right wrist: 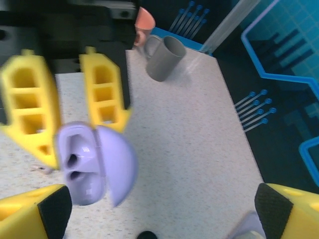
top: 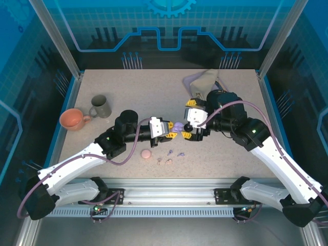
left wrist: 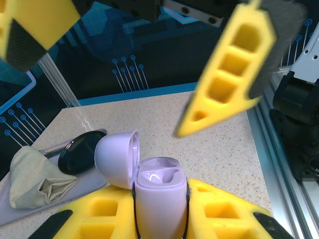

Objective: Insert the wireless bluetooth earbuds into the charging case

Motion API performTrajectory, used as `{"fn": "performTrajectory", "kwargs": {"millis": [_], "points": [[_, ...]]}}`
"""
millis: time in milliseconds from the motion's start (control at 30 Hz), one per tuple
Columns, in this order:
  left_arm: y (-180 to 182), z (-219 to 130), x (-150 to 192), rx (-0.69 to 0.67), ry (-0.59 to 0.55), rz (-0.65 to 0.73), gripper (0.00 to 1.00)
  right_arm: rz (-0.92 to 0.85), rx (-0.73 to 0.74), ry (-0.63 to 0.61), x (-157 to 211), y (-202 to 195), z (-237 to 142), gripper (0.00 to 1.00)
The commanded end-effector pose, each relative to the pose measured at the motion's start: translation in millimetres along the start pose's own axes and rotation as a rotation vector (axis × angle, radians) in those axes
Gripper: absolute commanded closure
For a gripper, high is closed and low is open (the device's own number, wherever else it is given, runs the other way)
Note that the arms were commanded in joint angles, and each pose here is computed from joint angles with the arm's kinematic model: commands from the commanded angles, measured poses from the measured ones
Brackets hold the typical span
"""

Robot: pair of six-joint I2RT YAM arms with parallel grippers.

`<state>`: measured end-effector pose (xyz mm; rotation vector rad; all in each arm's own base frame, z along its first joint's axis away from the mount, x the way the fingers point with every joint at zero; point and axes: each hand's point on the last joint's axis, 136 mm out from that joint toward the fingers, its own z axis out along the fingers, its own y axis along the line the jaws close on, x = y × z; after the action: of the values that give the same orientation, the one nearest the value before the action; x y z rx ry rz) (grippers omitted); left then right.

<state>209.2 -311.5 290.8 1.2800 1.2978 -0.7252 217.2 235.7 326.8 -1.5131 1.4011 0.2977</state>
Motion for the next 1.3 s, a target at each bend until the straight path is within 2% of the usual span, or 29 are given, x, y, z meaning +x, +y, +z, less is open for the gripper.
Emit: {"fn": "performTrajectory", "kwargs": {"millis": [0,233,367,500,900,967,1133,1267], "points": [[-2.7,-2.6,-6.4,-0.001,-0.026,0.025,1.00,-0.016,-0.054,-0.046,-5.8,19.0,-17.8,0.00],[-3.0,-4.7,-6.6,-0.011,-0.038,0.051,1.00,0.013,-0.003,-0.015,-0.6,13.1,-24.7,0.00],[-0.1,-6.7,-5.6,-0.045,-0.053,0.072,1.00,0.104,0.125,0.019,9.5,-7.6,-26.4,0.00],[0.8,-8.2,-4.8,-0.061,-0.060,0.095,1.00,0.299,0.311,0.072,29.8,-35.9,-33.9,0.00],[0.6,-19.6,0.3,-0.139,-0.111,0.197,1.00,0.867,0.297,0.169,79.9,-12.8,-19.5,0.00],[2.3,-21.5,2.5,-0.158,-0.104,0.205,1.00,0.964,0.279,0.199,90.3,-3.9,-12.3,0.03],[9.1,-23.7,14.4,-0.207,-0.064,0.201,1.00,1.252,0.207,0.285,114.3,21.9,14.2,0.17],[15.2,-26.2,25.3,-0.233,-0.045,0.155,1.00,1.506,0.192,0.425,141.7,44.9,35.0,0.28]]}}
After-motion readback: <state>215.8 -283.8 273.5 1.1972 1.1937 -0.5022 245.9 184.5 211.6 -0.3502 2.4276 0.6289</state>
